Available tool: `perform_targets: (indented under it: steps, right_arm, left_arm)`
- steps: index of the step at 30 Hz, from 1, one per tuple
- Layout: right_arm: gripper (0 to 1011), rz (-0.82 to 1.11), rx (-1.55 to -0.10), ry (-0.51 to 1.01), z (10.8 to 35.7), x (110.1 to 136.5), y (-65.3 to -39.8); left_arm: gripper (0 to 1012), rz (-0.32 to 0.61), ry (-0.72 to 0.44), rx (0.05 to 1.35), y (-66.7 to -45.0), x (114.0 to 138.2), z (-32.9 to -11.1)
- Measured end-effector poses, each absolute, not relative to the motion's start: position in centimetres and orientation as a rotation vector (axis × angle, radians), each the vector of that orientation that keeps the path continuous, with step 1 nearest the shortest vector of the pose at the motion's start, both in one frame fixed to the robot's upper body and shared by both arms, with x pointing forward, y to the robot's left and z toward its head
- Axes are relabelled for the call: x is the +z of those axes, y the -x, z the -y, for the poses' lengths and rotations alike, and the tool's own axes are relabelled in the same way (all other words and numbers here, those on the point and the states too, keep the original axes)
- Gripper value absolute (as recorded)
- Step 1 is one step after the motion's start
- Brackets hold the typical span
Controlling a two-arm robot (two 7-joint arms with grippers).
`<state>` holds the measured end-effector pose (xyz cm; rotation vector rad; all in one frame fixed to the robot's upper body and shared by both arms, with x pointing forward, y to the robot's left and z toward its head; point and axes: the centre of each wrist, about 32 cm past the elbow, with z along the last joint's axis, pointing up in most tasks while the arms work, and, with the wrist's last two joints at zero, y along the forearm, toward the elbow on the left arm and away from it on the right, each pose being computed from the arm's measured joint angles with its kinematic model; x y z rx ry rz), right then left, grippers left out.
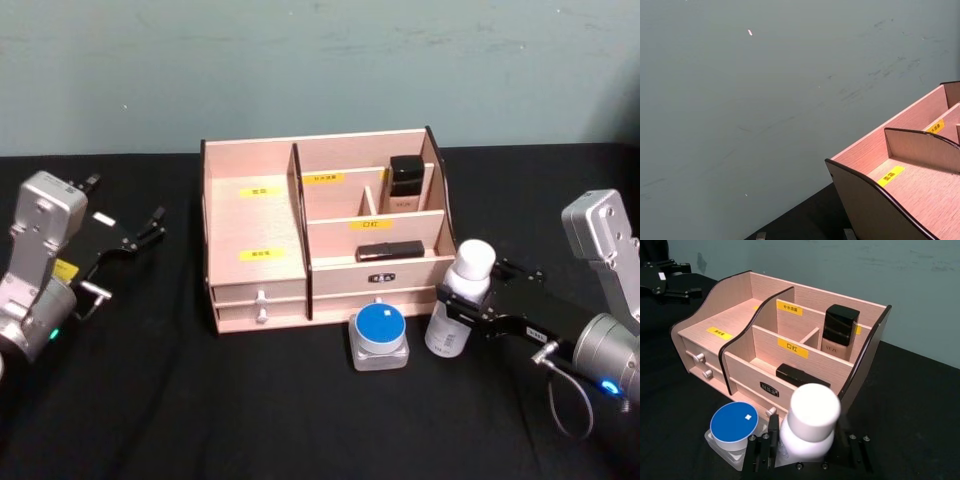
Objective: Pick up the facial cleanser and watermelon frost from the table and place them into the tiered storage box.
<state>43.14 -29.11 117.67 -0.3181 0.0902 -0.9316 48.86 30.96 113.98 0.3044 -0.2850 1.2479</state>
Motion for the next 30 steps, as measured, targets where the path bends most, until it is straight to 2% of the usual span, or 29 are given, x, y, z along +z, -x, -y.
perform_targets:
  steps: [5,30]
  right_arm:
    - [616,-0.09,-0.932,0.318,29.12,117.68,-43.13]
    - [616,-0.084,-0.93,0.305,28.92,117.78,-43.13]
  left_arm:
    - [1001,0.285,-0.304,1.248,-48.86,113.98,-30.97]
    - [1001,0.285,-0.304,1.248,-48.86,113.98,-30.97]
